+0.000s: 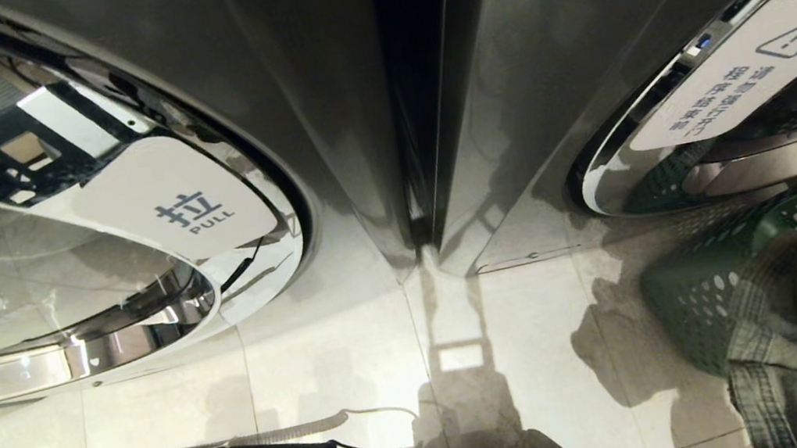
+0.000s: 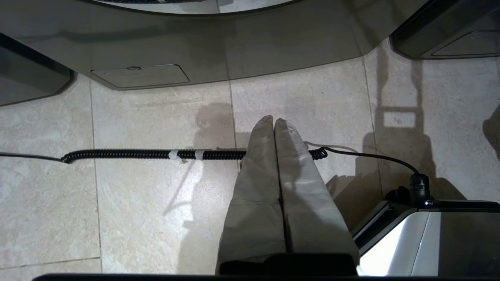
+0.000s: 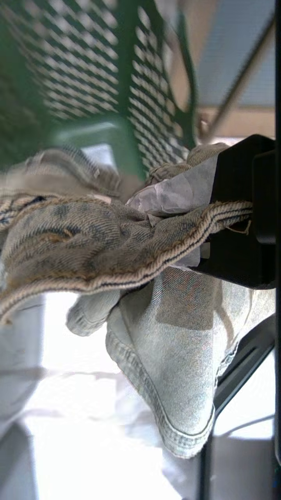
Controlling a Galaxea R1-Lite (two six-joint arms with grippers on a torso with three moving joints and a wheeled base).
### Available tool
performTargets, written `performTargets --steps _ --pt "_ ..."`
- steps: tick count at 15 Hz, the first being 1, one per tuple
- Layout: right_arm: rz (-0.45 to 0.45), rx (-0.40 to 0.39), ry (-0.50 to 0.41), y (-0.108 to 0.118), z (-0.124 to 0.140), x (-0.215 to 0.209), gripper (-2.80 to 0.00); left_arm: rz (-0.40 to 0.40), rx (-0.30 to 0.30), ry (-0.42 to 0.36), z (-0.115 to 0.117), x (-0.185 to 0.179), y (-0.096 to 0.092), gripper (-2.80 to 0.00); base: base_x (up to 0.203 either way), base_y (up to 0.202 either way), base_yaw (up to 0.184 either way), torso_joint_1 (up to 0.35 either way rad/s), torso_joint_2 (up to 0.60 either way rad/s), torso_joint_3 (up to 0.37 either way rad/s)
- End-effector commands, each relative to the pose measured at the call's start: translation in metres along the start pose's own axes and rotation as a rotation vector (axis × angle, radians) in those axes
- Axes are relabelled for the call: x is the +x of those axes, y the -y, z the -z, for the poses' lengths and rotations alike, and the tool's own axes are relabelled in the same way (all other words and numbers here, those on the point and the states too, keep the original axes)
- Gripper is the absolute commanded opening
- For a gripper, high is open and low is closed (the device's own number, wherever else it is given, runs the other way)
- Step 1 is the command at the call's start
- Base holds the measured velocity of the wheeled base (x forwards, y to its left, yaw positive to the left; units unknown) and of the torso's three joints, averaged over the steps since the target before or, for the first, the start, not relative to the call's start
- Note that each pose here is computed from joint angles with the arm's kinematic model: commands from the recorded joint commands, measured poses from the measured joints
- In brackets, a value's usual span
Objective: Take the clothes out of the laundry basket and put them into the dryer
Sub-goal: Take the clothes out of the basket
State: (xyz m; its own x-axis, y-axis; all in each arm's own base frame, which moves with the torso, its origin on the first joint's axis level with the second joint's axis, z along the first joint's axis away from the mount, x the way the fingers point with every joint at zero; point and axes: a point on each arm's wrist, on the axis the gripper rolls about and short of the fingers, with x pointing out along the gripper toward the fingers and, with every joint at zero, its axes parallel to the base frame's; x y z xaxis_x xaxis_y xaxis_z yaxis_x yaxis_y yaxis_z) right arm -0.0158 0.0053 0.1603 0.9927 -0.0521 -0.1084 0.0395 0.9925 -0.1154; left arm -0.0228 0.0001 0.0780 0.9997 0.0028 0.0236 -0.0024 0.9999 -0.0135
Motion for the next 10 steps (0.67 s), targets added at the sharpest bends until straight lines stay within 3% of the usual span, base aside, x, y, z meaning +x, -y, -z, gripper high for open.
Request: performTargets --steps 1,4,7,10 --pt "-0.02 -0.001 -0.056 -0.002 0.027 0.011 -2.8 0.0 0.0 0.002 0.0 0.0 0.0 -2.8 0.0 0.0 0.0 0.0 0.0 0.0" --pt "-0.022 -0.005 -0.131 -0.005 0.073 0.024 -2.8 0.0 0.0 0.002 0.0 0.0 0.0 -2.8 0.0 0.0 0.0 0.0 0.0 0.0" --pt "-0.054 0.004 -0.194 -0.005 0.08 0.025 -2.8 0.0 0.0 0.002 0.0 0.0 0.0 -2.8 0.0 0.0 0.0 0.0 0.0 0.0" --pt "-0.123 0.002 -0.195 -0.005 0.08 0.026 -2.8 0.0 0.0 0.002 0.0 0.0 0.0 -2.8 0.0 0.0 0.0 0.0 0.0 0.0"
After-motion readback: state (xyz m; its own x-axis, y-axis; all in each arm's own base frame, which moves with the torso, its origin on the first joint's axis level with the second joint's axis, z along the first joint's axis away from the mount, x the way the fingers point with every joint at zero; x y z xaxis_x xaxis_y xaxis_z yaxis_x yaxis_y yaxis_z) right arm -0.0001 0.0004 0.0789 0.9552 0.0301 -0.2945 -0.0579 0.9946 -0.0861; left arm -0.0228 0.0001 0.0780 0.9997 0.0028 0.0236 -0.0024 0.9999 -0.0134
